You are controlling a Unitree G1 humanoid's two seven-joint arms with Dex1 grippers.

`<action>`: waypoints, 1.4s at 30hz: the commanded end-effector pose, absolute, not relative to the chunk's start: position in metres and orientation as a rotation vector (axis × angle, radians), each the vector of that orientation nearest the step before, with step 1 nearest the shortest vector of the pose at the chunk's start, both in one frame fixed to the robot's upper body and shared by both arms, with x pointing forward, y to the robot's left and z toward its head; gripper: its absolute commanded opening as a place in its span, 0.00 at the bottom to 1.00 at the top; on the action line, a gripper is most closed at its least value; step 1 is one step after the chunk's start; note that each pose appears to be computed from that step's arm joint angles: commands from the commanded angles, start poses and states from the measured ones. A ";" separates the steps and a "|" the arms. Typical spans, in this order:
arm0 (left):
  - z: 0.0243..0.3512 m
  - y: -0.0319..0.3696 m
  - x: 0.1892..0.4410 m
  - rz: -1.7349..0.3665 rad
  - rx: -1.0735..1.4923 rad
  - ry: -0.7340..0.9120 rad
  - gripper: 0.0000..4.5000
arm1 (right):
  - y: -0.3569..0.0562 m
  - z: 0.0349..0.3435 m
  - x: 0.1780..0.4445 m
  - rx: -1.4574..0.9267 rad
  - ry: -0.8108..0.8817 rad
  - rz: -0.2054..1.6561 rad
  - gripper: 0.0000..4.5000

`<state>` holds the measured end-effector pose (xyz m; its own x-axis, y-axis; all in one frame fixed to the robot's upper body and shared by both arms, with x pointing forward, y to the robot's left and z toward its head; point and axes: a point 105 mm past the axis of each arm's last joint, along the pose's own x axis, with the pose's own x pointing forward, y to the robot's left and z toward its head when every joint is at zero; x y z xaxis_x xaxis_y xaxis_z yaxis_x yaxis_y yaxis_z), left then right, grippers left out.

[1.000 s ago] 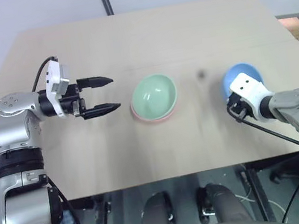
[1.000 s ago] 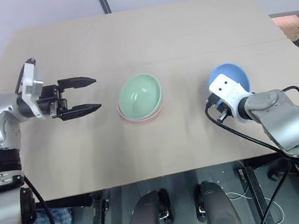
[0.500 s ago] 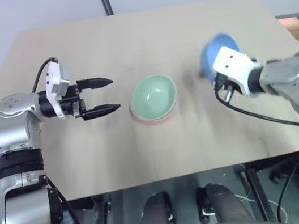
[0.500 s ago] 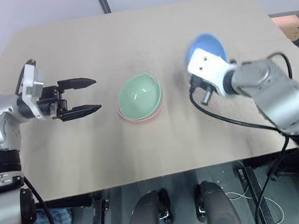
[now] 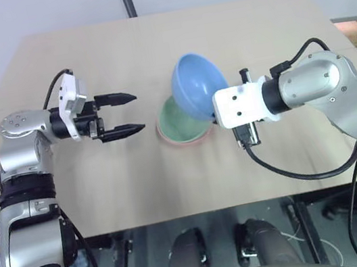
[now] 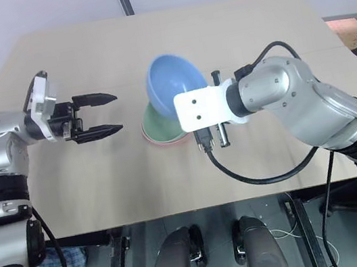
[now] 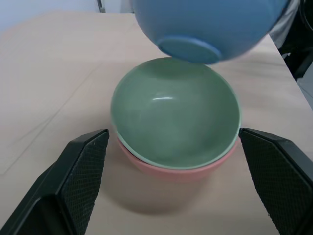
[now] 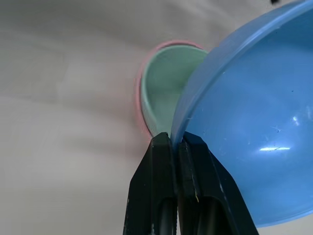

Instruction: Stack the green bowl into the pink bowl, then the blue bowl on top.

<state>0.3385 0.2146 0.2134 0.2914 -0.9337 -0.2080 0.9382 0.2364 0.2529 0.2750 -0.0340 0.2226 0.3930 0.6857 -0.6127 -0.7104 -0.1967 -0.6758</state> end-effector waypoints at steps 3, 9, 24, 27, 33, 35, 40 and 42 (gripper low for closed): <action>0.222 0.216 0.338 -1.283 0.381 -0.021 1.00 | -0.022 0.230 0.281 -1.366 -0.085 1.230 0.01; 0.222 0.217 0.338 -1.280 0.382 -0.023 1.00 | -0.010 0.232 0.288 -1.412 -0.145 1.221 0.09; 0.218 0.222 0.333 -1.264 0.372 -0.016 1.00 | -0.054 0.278 0.301 -0.888 -0.024 1.098 0.54; 0.216 0.226 0.330 -1.248 0.355 0.009 1.00 | -0.085 0.281 0.303 -0.715 0.014 1.037 0.54; 0.211 0.234 0.322 -1.204 0.330 0.022 1.00 | -0.157 0.261 0.300 -0.554 0.078 0.917 0.54; 0.209 0.236 0.319 -1.195 0.325 0.028 1.00 | -0.177 0.254 0.295 -0.522 0.103 0.899 0.54; 0.209 0.245 0.311 -1.154 0.312 0.021 1.00 | -0.230 0.236 0.276 -0.419 0.141 0.852 0.54; 0.206 0.249 0.306 -1.146 0.313 0.032 1.00 | -0.244 0.235 0.271 -0.407 0.120 0.843 0.54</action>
<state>0.3118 0.2467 0.1893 0.4058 -0.8907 -0.2049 0.9114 0.3774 0.1642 0.2787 -0.2325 0.2131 0.6399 0.6940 -0.3299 -0.7672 0.6018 -0.2222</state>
